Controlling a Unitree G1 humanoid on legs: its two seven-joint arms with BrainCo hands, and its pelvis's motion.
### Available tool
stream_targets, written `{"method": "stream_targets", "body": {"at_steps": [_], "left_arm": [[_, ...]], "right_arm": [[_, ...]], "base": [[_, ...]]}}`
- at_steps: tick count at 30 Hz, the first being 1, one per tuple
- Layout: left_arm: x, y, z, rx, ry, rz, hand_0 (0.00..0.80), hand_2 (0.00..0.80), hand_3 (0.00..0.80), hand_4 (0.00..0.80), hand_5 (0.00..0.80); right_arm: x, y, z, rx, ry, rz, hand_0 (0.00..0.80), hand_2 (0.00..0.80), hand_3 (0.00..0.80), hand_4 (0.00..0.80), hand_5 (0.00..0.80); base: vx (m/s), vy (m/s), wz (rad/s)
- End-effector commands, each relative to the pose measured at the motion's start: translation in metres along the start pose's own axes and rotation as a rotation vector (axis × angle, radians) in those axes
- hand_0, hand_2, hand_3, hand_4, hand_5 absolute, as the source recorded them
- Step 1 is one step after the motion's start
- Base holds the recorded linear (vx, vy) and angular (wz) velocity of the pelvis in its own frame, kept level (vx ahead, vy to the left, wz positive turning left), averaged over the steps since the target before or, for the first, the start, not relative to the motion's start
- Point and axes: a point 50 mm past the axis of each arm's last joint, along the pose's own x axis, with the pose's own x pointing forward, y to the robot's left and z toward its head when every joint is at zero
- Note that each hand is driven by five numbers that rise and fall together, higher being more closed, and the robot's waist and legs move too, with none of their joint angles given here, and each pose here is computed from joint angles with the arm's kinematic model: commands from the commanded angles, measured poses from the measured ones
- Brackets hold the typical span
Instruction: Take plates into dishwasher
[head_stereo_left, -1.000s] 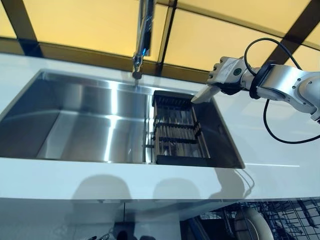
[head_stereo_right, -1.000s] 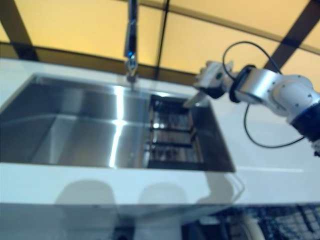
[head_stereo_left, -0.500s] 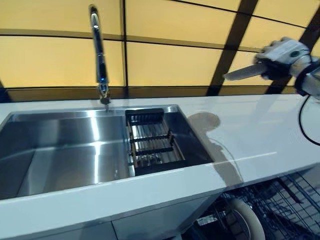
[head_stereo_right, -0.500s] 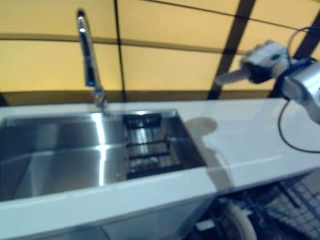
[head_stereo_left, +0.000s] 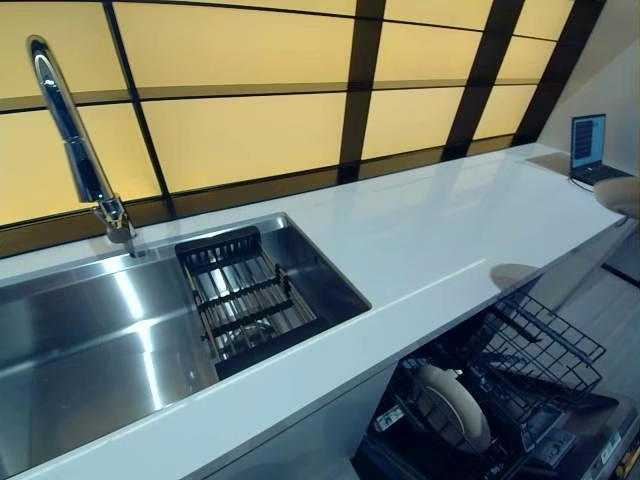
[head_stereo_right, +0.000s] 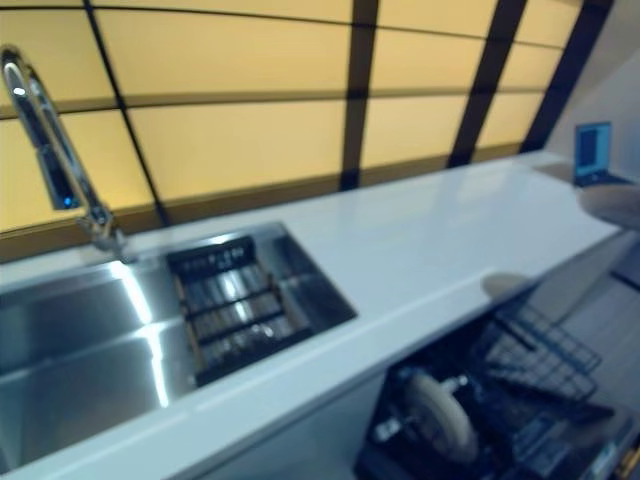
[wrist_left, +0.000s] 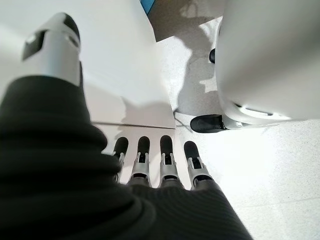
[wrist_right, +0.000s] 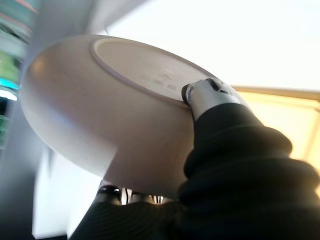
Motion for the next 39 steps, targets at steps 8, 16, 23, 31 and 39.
{"method": "stream_targets", "body": {"at_steps": [8,16,23,31,39], "left_arm": [[0.0,0.015,0.026,0.076,-0.041,0.027,0.0,0.0,0.0,0.0,0.0],[0.002,0.013,0.034,0.081,-0.063,0.022,0.0,0.0,0.0,0.0,0.0],[0.001,0.016,0.03,0.088,-0.055,0.024,0.0,0.0,0.0,0.0,0.0],[0.0,0.019,0.027,0.095,-0.053,0.027,0.0,0.0,0.0,0.0,0.0],[0.0,0.019,0.028,0.104,-0.06,0.025,0.0,0.0,0.0,0.0,0.0]], "right_arm": [[-0.023,0.041,-0.03,0.403,0.136,0.033,0.8,0.8,0.8,0.8,0.8],[-0.03,0.102,0.006,0.794,0.094,0.273,0.8,0.8,0.8,0.8,0.8],[-0.037,0.136,0.024,1.033,0.097,0.484,0.8,0.8,0.8,0.8,0.8],[-0.042,0.153,0.03,1.049,0.104,0.555,0.8,0.8,0.8,0.8,0.8],[-0.043,0.164,0.048,1.112,0.088,0.596,0.8,0.8,0.8,0.8,0.8]], "base": [[-0.001,-0.036,-0.08],[0.0,0.0,0.0],[0.0,0.0,0.0],[0.0,0.0,0.0],[0.0,0.0,0.0]]}}
